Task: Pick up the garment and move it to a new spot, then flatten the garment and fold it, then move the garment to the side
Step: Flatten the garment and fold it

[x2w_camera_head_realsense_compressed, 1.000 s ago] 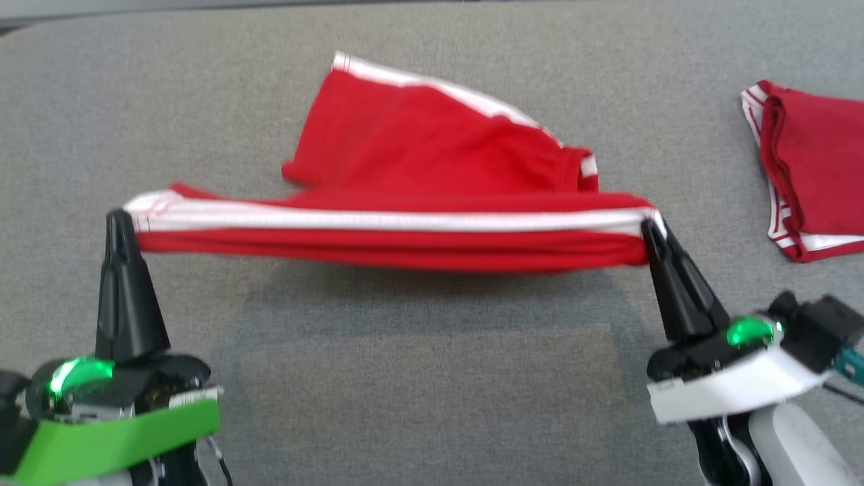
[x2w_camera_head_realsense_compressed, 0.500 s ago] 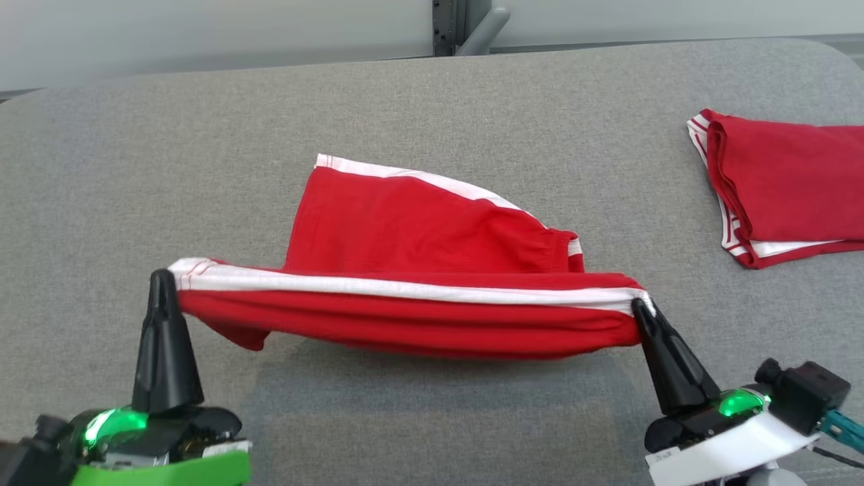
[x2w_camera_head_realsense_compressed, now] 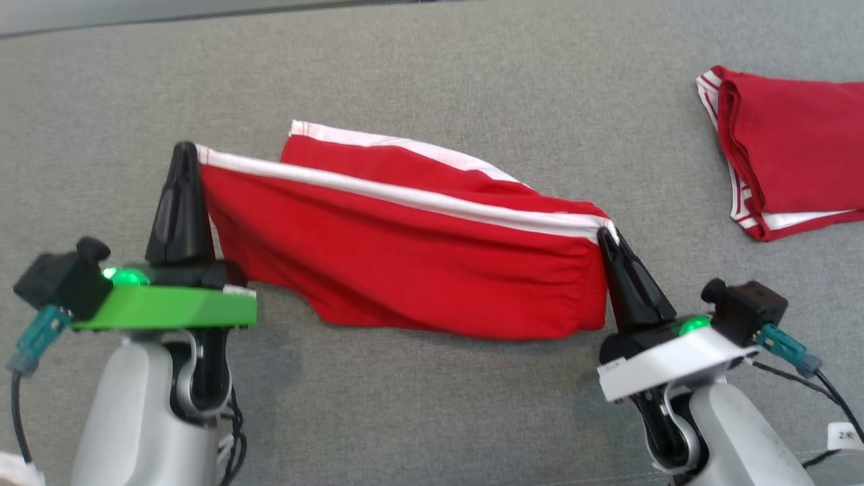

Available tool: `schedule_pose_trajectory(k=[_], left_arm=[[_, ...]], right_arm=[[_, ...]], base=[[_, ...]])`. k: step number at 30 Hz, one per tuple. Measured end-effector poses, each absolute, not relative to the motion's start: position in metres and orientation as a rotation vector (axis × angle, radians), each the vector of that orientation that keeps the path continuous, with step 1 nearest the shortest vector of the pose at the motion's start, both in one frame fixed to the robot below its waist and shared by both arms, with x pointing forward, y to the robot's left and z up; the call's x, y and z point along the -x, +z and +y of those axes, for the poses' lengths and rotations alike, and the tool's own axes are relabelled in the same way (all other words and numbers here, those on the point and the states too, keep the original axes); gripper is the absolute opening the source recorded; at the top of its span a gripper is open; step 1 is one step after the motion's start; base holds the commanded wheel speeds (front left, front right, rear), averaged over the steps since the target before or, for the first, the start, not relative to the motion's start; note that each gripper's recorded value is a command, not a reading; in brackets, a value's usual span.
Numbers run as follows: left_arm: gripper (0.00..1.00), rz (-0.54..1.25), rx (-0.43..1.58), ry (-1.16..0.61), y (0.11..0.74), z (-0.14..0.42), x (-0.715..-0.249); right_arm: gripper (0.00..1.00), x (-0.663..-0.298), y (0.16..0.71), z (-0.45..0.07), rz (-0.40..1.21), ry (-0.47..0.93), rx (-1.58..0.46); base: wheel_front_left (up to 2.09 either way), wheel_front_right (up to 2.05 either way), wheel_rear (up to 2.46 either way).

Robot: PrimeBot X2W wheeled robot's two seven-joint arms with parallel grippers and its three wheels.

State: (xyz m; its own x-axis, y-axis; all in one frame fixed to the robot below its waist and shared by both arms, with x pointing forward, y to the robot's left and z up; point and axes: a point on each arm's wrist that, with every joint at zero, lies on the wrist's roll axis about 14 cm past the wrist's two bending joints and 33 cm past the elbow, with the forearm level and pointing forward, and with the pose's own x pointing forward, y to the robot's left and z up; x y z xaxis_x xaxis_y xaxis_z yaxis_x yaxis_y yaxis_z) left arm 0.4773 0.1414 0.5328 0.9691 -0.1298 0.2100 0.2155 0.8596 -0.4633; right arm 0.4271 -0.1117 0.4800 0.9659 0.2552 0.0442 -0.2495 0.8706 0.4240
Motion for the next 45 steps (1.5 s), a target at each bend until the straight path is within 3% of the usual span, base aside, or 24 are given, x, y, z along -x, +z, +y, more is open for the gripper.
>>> schedule_pose_trajectory(k=[11,28,30,31,32,33,35,45], left_arm=[[0.00,-0.043,0.425,-0.237,0.483,0.118,-0.531],[0.00,0.060,0.339,-0.245,0.443,0.109,-0.562],[0.00,0.078,0.329,-0.240,0.437,0.110,-0.561],[0.25,0.081,0.321,-0.239,0.437,0.110,-0.562],[0.42,0.082,0.318,-0.237,0.437,0.111,-0.562],[0.54,0.080,0.318,-0.235,0.438,0.111,-0.563],[1.00,0.078,0.322,-0.232,0.439,0.110,-0.563],[1.00,0.067,0.319,-0.235,0.448,0.109,-0.560]], right_arm=[[0.00,-0.453,0.444,-0.119,0.081,0.186,-0.420],[0.00,-0.465,0.427,-0.129,0.117,0.151,-0.422],[0.28,-0.465,0.427,-0.129,0.119,0.152,-0.427],[0.50,-0.465,0.428,-0.128,0.118,0.155,-0.429],[0.88,-0.466,0.429,-0.126,0.115,0.159,-0.429],[1.00,-0.466,0.431,-0.126,0.110,0.162,-0.430],[1.00,-0.467,0.434,-0.126,0.100,0.164,-0.430],[1.00,-0.471,0.459,-0.135,0.020,0.154,-0.402]], base=[[0.00,0.00,0.00],[0.00,0.00,0.00],[0.00,0.00,0.00],[0.00,0.00,0.00],[0.00,0.00,0.00],[0.00,0.00,0.00],[0.00,0.00,0.00],[0.00,0.00,0.00]])
